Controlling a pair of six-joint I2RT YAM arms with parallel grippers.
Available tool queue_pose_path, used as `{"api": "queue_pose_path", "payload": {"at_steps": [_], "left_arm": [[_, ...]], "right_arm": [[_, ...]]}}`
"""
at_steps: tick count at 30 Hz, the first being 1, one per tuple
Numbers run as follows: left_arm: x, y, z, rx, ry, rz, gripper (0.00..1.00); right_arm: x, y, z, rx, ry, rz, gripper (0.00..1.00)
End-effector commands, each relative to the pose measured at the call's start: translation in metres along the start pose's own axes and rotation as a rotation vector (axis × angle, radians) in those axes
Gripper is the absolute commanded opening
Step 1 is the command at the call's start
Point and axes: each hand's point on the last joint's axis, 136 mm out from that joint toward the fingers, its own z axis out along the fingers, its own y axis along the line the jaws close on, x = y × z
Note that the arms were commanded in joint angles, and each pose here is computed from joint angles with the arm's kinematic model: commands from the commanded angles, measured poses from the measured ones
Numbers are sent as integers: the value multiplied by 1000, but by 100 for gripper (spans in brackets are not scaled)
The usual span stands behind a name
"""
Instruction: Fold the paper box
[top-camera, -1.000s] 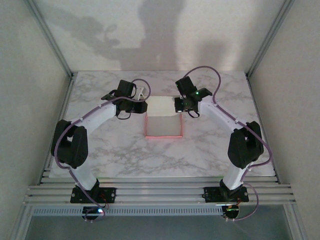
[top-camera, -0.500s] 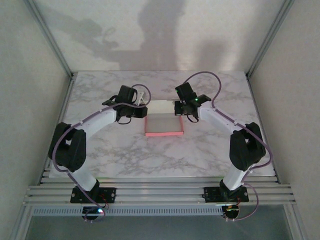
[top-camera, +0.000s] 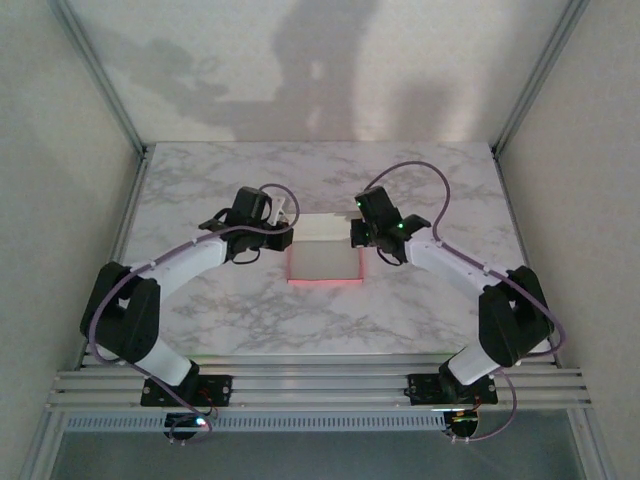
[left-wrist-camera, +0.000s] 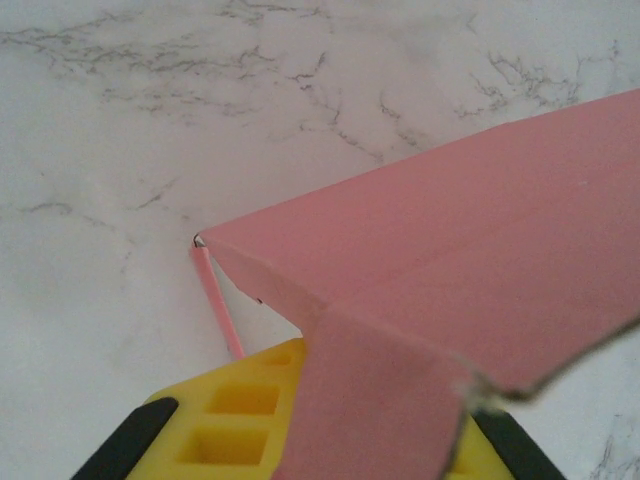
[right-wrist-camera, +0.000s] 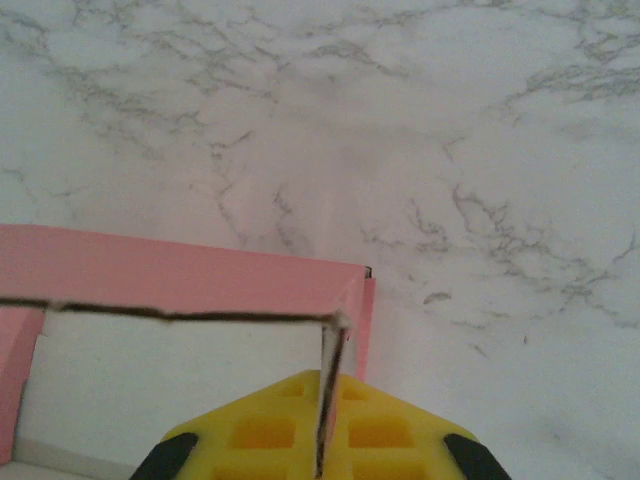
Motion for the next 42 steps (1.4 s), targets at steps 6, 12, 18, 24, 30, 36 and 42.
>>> {"api": "queue_pose_path", "payload": {"at_steps": [6,12,18,24,30,36,42], "left_arm": [[14,-14,-12,22,-66,21,14],[29,-7,-21,2,-91,25,15],[11,-4,-38,-49,-130,11,27],[-2,11,-53,-107,-109,23,42],[-5,20,-59,-165,-50,87,56],[-5,29,-60,-203,8,145,60],[10,14,-44,-87,109,192,57]], "right_arm": [[15,16,-17,-77,-84,-33,6],[30,18,-18,-93,-101,-45,7],[33,14,-19,-63,-101,-65,7],[29,14,-21,-51,-103,-98,7],[25,18,-19,-59,-98,-113,7],[19,21,-19,-56,-96,-136,6],[18,20,-20,-50,-93,-140,6]]}}
